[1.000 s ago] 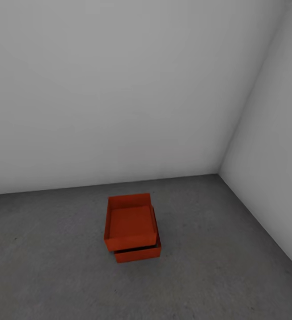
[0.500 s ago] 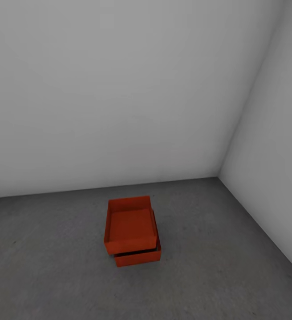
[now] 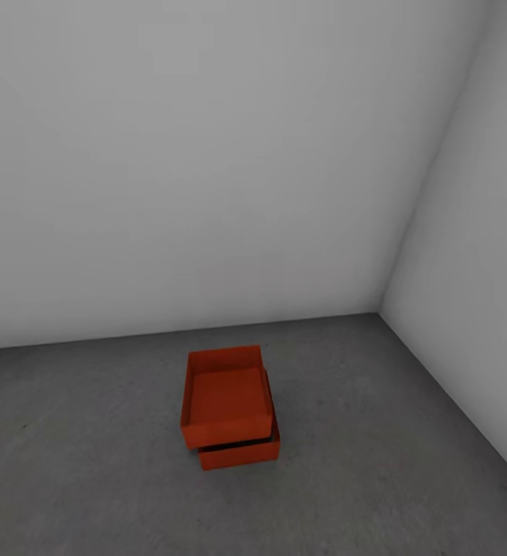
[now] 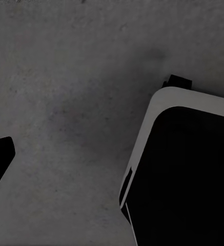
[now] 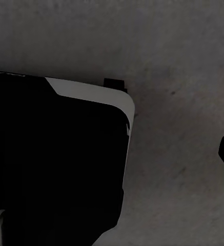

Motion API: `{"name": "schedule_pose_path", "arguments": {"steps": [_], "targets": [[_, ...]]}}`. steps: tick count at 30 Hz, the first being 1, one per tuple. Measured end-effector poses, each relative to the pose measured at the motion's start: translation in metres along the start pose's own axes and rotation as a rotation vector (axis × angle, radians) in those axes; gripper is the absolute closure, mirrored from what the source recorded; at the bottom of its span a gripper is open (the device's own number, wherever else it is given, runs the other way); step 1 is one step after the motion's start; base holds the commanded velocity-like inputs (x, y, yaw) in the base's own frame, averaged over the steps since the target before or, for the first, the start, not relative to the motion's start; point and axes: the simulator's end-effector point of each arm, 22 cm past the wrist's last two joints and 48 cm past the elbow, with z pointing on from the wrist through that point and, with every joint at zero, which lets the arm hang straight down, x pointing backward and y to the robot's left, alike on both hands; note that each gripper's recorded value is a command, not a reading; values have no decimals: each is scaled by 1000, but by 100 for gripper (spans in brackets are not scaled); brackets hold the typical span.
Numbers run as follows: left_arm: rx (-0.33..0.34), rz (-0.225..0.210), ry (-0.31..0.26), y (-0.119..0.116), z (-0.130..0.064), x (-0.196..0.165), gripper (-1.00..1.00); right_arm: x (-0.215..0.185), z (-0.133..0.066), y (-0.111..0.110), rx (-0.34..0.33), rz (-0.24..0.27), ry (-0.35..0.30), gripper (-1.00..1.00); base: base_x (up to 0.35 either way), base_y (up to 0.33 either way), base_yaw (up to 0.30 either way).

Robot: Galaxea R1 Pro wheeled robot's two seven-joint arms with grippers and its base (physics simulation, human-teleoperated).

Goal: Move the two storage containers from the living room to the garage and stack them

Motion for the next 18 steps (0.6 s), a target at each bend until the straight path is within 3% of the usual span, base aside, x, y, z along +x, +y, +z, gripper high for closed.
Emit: {"name": "schedule_pose_path", "arguments": {"steps": [8, 18], "targets": [[8, -7, -9, -3, -2, -4, -100, -5, -1, -1, 2, 0, -12, -100, 0, 0, 0], [142, -19, -16, -31, -5, -8, -100, 7, -4, 7, -7, -1, -6, -100, 0, 0, 0]]}}
